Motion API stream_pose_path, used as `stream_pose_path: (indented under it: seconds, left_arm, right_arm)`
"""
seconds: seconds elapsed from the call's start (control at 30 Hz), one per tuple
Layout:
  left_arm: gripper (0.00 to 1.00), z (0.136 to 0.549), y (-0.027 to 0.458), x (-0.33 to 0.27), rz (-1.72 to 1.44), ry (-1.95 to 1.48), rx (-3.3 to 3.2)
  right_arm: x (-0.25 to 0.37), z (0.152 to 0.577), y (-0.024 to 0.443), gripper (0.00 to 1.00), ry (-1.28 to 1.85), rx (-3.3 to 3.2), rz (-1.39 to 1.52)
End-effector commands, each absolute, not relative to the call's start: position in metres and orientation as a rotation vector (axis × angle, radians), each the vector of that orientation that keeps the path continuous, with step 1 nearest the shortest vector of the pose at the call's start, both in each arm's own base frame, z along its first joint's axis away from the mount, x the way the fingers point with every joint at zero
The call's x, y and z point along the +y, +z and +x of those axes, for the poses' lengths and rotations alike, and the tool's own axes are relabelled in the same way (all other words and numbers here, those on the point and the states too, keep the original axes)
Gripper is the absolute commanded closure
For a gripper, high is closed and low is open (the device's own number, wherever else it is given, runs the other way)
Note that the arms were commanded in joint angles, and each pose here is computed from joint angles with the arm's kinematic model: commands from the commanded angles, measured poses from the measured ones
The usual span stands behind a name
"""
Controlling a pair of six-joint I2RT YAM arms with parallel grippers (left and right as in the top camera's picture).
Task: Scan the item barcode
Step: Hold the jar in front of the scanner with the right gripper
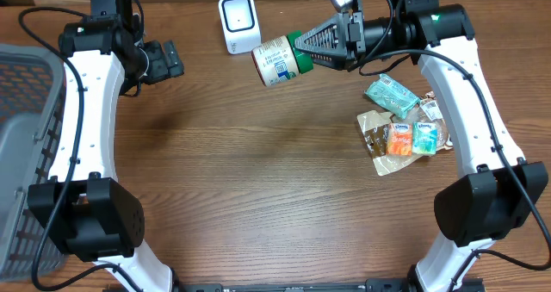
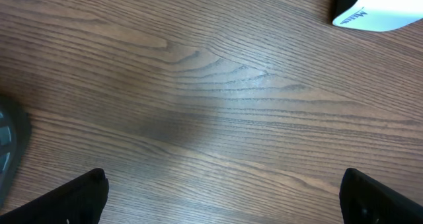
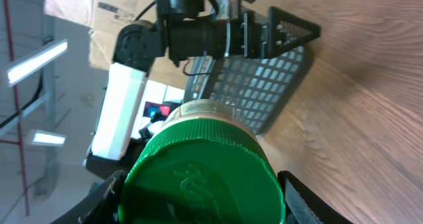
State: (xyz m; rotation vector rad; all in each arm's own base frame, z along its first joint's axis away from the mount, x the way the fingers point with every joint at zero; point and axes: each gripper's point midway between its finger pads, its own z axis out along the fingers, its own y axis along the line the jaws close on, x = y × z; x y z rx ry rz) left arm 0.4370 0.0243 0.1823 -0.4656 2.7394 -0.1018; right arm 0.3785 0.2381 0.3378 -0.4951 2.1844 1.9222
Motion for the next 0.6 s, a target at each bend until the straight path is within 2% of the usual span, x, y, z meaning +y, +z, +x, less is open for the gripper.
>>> stream_pose_path:
  seconds: [0.0,0.17,0.33,0.43,0.57]
  left_arm:
    - [0.01,0.441,0.191,0.024,-0.431,-0.086,2.718]
    - [0.0,0.441,0.191,0.024,-0.431,-0.086,2.719]
    - [0.0,0.441,0.191,0.024,-0.431,-0.086,2.719]
    - [0.0,0.441,0.191,0.024,-0.431,-0.086,2.718]
    - [0.0,0.441,0.191,0.024,-0.431,-0.086,2.719]
  right_arm:
    - [0.243,0.373,0.353,0.63,1.822,2.177,-0.543]
    - [0.254,0.391,0.309,0.63,1.447,2.375,-0.473]
    - [0.24,0.427,0.26,0.67,0.799,2.503,-0.373]
    - [0.228,0.452,0.245,0.67,0.433,2.46,-0.357]
    - [0.233,0.484,0.238,0.66,0.204,2.344,-0.381]
